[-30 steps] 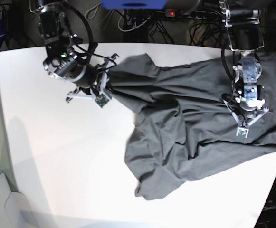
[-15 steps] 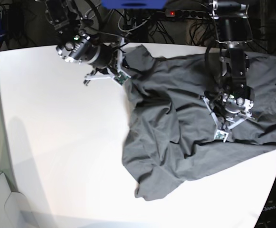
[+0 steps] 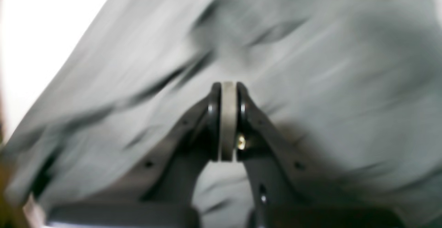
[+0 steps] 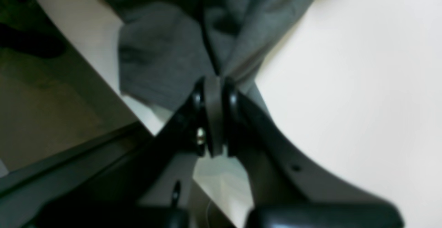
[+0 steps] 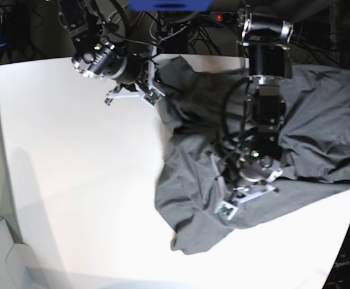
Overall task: Layout the t-shirt on the table in an organized manner, then fold the t-shirt properly
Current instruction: 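Move the left gripper across the shirt toward the right gripper, then pull the grasped fabric back outward with the left gripper to flatten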
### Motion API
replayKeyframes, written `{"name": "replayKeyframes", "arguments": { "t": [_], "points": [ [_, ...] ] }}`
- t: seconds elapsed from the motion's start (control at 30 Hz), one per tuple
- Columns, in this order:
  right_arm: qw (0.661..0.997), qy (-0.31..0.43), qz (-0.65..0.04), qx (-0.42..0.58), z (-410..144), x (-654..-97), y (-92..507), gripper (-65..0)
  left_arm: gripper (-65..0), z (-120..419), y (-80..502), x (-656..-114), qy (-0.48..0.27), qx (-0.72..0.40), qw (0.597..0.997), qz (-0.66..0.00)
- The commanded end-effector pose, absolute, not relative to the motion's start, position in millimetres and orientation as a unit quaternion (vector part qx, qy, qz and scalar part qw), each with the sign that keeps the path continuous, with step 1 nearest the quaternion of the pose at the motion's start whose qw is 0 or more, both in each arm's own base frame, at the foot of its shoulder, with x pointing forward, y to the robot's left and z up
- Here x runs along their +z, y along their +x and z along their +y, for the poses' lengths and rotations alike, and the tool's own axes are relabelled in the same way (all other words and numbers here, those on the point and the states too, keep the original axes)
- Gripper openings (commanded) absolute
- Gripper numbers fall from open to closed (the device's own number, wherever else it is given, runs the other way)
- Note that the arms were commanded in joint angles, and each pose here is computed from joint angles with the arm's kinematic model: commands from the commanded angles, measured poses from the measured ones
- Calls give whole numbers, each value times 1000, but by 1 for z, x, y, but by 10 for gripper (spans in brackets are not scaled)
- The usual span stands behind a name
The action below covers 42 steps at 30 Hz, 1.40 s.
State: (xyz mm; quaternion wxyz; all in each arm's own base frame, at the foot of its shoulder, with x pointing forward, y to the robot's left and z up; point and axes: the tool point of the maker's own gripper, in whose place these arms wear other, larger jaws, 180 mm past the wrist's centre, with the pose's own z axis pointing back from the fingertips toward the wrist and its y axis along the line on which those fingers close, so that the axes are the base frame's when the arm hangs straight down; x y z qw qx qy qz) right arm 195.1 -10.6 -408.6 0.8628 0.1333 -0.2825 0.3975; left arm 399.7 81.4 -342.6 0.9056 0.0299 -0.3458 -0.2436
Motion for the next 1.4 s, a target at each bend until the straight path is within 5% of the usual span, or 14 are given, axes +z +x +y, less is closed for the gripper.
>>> {"name": "replayKeyframes", "arguments": {
  "t": [0.0, 0.17, 0.77, 0.93, 1.1, 1.37],
  "points": [
    [857, 141, -299, 394, -6, -401, 200, -650, -645, 64, 417, -324, 19, -246, 896, -370],
    [857, 144, -301, 392, -4, -400, 200, -650, -645, 14, 439, -345, -31, -272, 895, -352],
    [861, 165, -297, 378, 11, -400, 190, -650, -645, -6, 450, -411, -87, -229, 902, -355],
    [866, 169, -283, 377, 9, -406, 177, -650, -640, 22, 462, -412, -109, -145, 913, -365],
    [869, 168, -269, 380, 4, -412, 167, -650, -548, 69, 481, -399, -100, -79, 915, -383],
    [869, 163, -267, 383, 0, -414, 167, -650, -545, 103, 492, -382, -69, -71, 909, -405]
  ]
}}
